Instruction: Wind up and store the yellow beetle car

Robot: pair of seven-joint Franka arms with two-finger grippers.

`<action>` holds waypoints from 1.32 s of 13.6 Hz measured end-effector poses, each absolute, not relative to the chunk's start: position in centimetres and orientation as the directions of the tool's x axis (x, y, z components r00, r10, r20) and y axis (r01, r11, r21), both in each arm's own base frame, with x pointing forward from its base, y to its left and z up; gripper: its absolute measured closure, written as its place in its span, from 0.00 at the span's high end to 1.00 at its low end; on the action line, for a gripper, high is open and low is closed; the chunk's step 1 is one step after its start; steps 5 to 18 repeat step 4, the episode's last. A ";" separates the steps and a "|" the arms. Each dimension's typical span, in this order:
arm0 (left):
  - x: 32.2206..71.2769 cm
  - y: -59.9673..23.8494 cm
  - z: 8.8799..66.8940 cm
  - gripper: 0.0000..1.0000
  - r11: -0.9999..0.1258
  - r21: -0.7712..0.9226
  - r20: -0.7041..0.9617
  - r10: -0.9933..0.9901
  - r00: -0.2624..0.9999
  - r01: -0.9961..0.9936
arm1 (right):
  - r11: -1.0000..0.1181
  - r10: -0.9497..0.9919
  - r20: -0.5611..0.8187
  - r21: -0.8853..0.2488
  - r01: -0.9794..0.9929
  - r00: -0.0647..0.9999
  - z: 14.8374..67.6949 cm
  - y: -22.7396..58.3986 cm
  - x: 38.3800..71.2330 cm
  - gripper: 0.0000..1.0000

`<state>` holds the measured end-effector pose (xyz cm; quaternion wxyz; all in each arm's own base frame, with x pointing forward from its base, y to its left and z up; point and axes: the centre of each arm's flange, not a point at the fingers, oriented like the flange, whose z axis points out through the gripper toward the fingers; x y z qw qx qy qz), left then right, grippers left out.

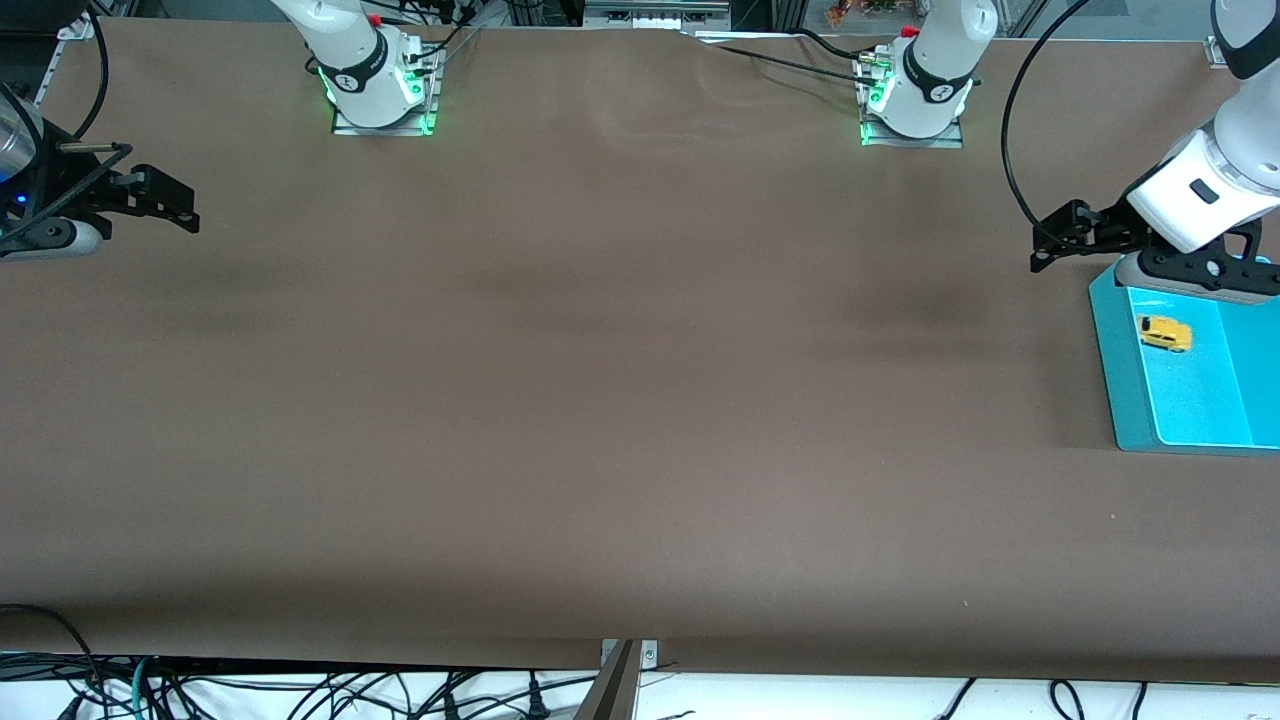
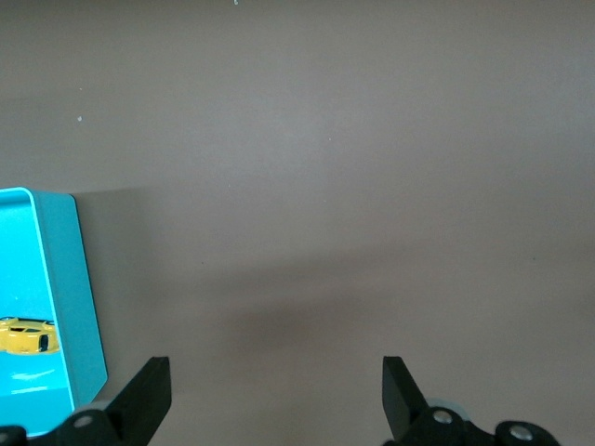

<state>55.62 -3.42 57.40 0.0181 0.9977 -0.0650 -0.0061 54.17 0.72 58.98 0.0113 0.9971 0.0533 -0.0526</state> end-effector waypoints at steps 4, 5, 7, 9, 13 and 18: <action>55.6 -3.7 57.4 1.00 -0.993 0.037 -0.011 -0.114 0.993 -0.114 | -0.994 0.105 -0.111 0.017 0.107 0.988 58.9 0.7 54.1 1.00; 55.6 -3.7 57.4 1.00 -0.993 0.037 -0.011 -0.114 0.993 -0.114 | -0.994 0.105 -0.111 0.017 0.107 0.988 58.9 0.7 54.1 1.00; 55.6 -3.7 57.4 1.00 -0.993 0.037 -0.011 -0.114 0.993 -0.114 | -0.994 0.105 -0.111 0.017 0.107 0.988 58.9 0.7 54.1 1.00; 55.6 -3.7 57.4 1.00 -0.993 0.037 -0.011 -0.114 0.993 -0.114 | -0.994 0.105 -0.111 0.017 0.107 0.988 58.9 0.7 54.1 1.00; 55.6 -3.7 57.4 1.00 -0.993 0.037 -0.011 -0.114 0.993 -0.114 | -0.994 0.105 -0.111 0.017 0.107 0.988 58.9 0.7 54.1 1.00; 55.6 -3.7 57.4 1.00 -0.993 0.037 -0.011 -0.114 0.993 -0.114 | -0.994 0.105 -0.111 0.017 0.107 0.988 58.9 0.7 54.1 1.00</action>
